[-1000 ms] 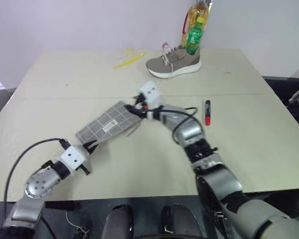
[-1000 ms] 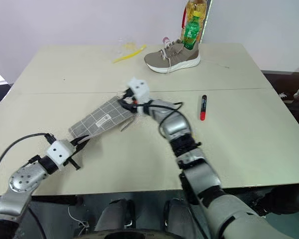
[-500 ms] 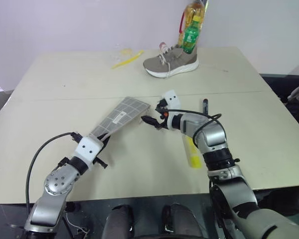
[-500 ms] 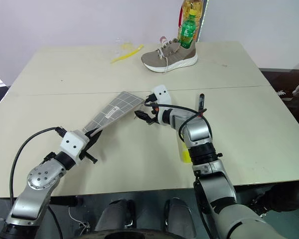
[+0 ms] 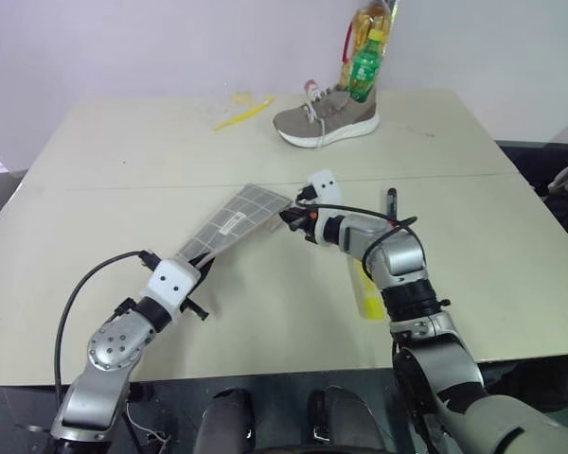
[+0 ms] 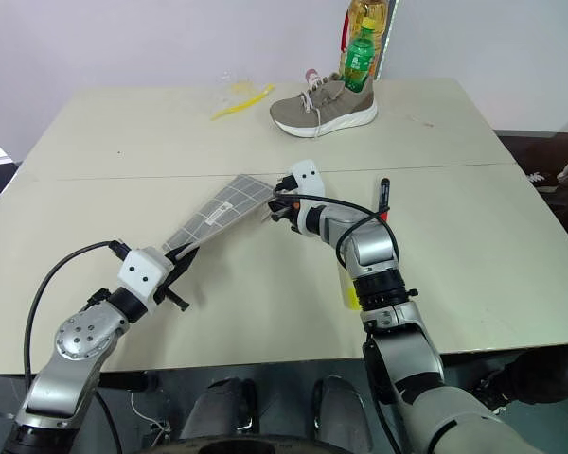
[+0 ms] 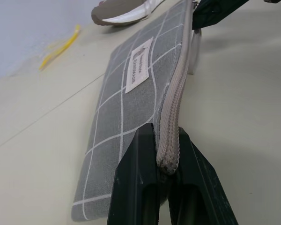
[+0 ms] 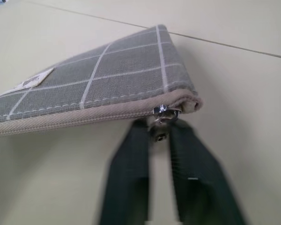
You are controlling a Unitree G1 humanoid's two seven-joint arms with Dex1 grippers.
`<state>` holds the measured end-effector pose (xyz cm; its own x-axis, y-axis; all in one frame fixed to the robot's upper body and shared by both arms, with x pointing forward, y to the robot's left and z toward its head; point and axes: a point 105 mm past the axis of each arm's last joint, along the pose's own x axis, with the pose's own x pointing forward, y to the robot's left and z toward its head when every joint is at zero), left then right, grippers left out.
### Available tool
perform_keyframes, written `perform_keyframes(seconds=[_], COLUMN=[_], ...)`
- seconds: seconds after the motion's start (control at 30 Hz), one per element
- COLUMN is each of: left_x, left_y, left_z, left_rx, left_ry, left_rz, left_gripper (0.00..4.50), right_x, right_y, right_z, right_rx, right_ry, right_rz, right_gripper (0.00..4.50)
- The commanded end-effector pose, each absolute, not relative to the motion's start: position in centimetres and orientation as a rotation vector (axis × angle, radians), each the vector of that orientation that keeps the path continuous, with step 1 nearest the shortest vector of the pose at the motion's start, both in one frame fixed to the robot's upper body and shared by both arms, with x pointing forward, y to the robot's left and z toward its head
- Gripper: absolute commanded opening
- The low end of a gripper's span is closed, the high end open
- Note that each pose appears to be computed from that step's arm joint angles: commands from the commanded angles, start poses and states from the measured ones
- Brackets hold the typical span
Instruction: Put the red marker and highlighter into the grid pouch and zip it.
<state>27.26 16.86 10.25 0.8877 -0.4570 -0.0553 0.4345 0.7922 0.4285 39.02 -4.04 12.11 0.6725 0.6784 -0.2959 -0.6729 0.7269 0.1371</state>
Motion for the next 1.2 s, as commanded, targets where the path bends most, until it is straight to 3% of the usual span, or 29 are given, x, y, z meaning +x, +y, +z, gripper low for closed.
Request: perform_keyframes(seconds=[0.03,0.37,0.6,0.83,1.03,1.13,1.2], left_x=[27.5,28.7,30.0,30.9,30.9,30.9,31.0], left_y=[15.9,12.5,10.8,9.7,9.2,9.3,9.4], left_z=[11.3,11.2,11.8,12.4,12.4,12.3,12.3], left_rx=[0.458,0.418,0.407,0.408,0.398,0.394,0.393], left_ry=[-0.093,-0.095,-0.117,-0.14,-0.147,-0.143,-0.143], left_rz=[-0.493,-0.543,-0.551,-0.563,-0.573,-0.565,-0.556], left_gripper=[0.0,0.0,0.0,0.0,0.0,0.0,0.0], right_x=[38.3,35.1,31.4,29.5,29.5,29.6,29.8], right_y=[-2.6,-0.6,0.7,1.7,1.7,1.0,0.4], right_z=[14.7,15.4,15.6,15.3,15.2,15.7,16.3], right_rx=[-0.143,-0.519,-0.726,-0.77,-0.791,-0.772,-0.766], right_ry=[0.225,0.101,0.024,0.008,0.009,0.023,0.017], right_rz=[0.85,1.051,1.263,1.349,1.335,1.346,1.339], right_gripper=[0.03,0.03,0.03,0.03,0.03,1.05,2.04])
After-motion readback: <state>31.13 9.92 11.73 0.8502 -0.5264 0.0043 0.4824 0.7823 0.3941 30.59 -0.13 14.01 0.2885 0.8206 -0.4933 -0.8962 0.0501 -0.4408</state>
